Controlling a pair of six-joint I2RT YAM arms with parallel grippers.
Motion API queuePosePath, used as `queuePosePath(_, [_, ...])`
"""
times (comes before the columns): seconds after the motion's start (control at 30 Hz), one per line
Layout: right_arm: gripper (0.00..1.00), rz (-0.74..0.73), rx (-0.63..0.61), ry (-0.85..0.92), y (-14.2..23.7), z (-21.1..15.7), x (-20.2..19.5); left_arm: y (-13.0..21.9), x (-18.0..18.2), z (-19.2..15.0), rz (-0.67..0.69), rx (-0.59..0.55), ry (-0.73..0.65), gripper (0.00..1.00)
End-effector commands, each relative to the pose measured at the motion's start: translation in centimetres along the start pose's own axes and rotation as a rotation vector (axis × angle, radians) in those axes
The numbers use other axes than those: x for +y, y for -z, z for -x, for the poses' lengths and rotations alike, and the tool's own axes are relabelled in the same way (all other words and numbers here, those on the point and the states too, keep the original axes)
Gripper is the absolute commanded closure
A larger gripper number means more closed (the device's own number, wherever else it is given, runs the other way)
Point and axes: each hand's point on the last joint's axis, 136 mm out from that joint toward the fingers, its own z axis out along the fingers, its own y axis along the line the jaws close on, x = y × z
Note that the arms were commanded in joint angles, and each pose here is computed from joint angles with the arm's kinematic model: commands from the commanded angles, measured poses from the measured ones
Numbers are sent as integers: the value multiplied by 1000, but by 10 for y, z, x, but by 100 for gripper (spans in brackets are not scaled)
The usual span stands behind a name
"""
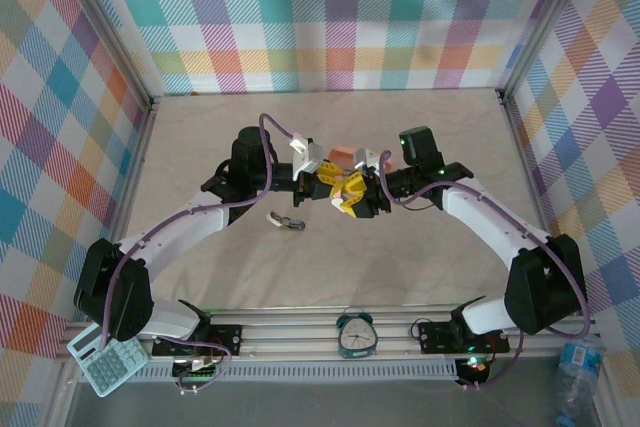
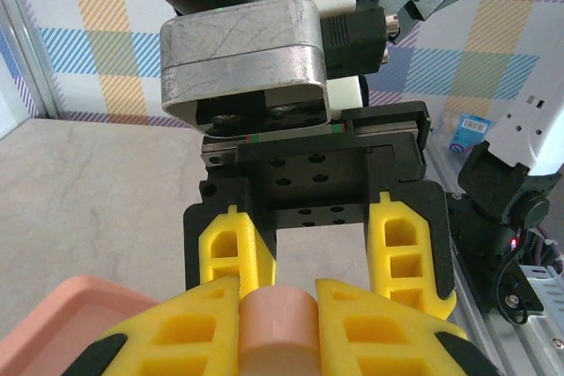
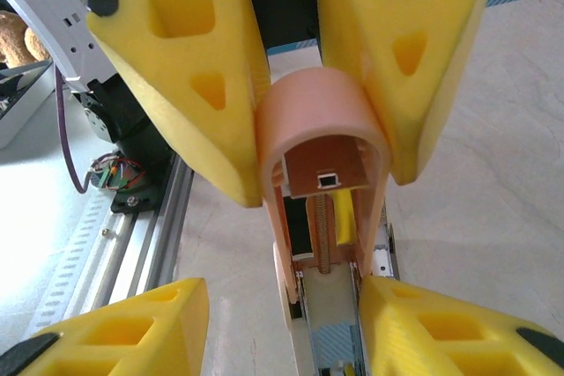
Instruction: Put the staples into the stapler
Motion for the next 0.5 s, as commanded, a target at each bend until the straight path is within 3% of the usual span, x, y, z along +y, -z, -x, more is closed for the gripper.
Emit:
queuePosePath(0.0, [50,33,-40,47,-3,15,4,-2,-6,23,-40,-51,-64,100])
queuePosePath(0.47, [44,-85,-24,92,19,7,0,-3,-6,20,-39,-39,-65,100])
